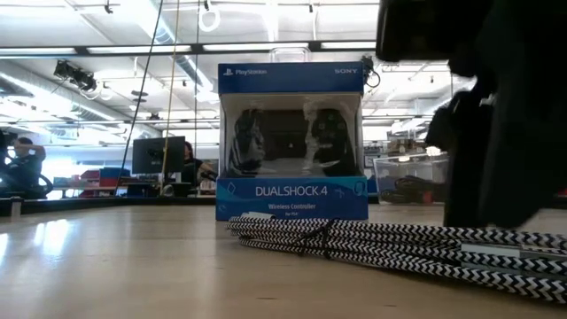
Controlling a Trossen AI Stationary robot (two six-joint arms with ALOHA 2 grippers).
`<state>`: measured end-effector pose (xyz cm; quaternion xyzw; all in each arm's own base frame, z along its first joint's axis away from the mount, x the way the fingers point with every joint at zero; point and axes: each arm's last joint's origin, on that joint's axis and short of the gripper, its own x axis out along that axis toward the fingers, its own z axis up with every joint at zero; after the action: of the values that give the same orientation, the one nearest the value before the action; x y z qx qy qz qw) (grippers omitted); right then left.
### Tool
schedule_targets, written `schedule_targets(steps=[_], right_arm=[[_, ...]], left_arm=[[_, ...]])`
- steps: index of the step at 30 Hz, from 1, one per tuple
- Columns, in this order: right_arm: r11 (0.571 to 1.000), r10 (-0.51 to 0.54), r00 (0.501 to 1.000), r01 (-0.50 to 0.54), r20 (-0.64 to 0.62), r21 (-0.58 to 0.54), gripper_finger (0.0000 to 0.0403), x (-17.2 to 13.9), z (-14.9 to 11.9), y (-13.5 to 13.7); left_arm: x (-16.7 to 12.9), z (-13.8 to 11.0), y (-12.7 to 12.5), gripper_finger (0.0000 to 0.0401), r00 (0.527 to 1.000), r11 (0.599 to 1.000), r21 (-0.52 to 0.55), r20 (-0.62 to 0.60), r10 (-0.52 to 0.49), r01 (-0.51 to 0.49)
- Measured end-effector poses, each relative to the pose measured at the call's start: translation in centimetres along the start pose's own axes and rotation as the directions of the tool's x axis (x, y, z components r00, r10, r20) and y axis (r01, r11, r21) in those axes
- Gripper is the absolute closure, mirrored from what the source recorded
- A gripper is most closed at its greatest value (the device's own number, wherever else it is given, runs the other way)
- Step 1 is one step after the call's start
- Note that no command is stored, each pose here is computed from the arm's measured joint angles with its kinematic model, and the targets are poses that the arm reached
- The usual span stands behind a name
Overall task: Pick and place USB-C Cables
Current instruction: Put the white charger cable into the container
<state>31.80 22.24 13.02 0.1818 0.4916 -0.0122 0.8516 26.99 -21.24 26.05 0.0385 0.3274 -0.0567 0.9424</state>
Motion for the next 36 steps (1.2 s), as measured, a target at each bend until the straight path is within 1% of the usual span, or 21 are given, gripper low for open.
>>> schedule_targets(steps=[3,10,15,17,20,23,27,31,33,36], right_arm=[[1.000,0.015,1.000,-0.015,-0.012,0.013,0.0204,0.6,-0.1,0.0],[1.000,-0.009,1.000,0.009,0.007,0.008,0.0206,0.6,-0.2,0.0],[1.000,0.006,1.000,-0.006,-0.008,0.007,0.0216,0.3,-0.2,0.1],[1.000,-0.008,1.000,0.008,0.013,0.001,0.0224,0.4,-0.4,0.2],[0.998,-0.064,0.998,0.064,0.014,0.002,0.0245,1.2,-1.1,0.1],[0.996,-0.088,0.996,0.088,-0.001,0.003,0.0276,1.9,-1.7,-0.1],[0.995,-0.101,0.995,0.102,0.022,-0.021,0.0325,1.7,-1.8,0.1],[0.991,-0.120,0.992,0.121,0.034,-0.056,0.0386,0.7,-1.5,0.0],[0.986,-0.145,0.989,0.146,0.020,-0.084,0.0393,-0.1,-1.5,-0.2],[0.982,-0.164,0.986,0.165,0.017,-0.087,0.0394,-1.6,-1.2,-0.3]], left_arm=[[0.0,0.0,-0.1,0.0303,1.000,1.000,-0.004,0.000,-0.004,0.004],[-0.1,-0.2,-0.2,0.0303,1.000,1.000,-0.016,-0.011,-0.004,0.004],[-0.1,-0.2,-0.2,0.0303,1.000,1.000,-0.017,-0.012,-0.004,0.004],[-0.1,-0.2,-0.2,0.0303,1.000,1.000,-0.017,-0.012,-0.004,0.004],[-0.1,-0.2,-0.2,0.0303,1.000,1.000,-0.022,-0.011,-0.003,0.003],[-0.1,-0.2,-0.2,0.0303,1.000,1.000,-0.023,-0.011,-0.003,0.003],[-0.1,-0.2,-0.2,0.0303,1.000,1.000,-0.023,-0.011,-0.003,0.003],[-0.1,-0.2,-0.2,0.0303,1.000,0.999,-0.037,-0.014,-0.009,0.009],[-0.1,-0.2,-0.2,0.0303,1.000,0.999,-0.037,-0.014,-0.011,0.010],[-0.1,-0.2,-0.2,0.0303,1.000,0.999,-0.037,-0.015,-0.011,0.010]])
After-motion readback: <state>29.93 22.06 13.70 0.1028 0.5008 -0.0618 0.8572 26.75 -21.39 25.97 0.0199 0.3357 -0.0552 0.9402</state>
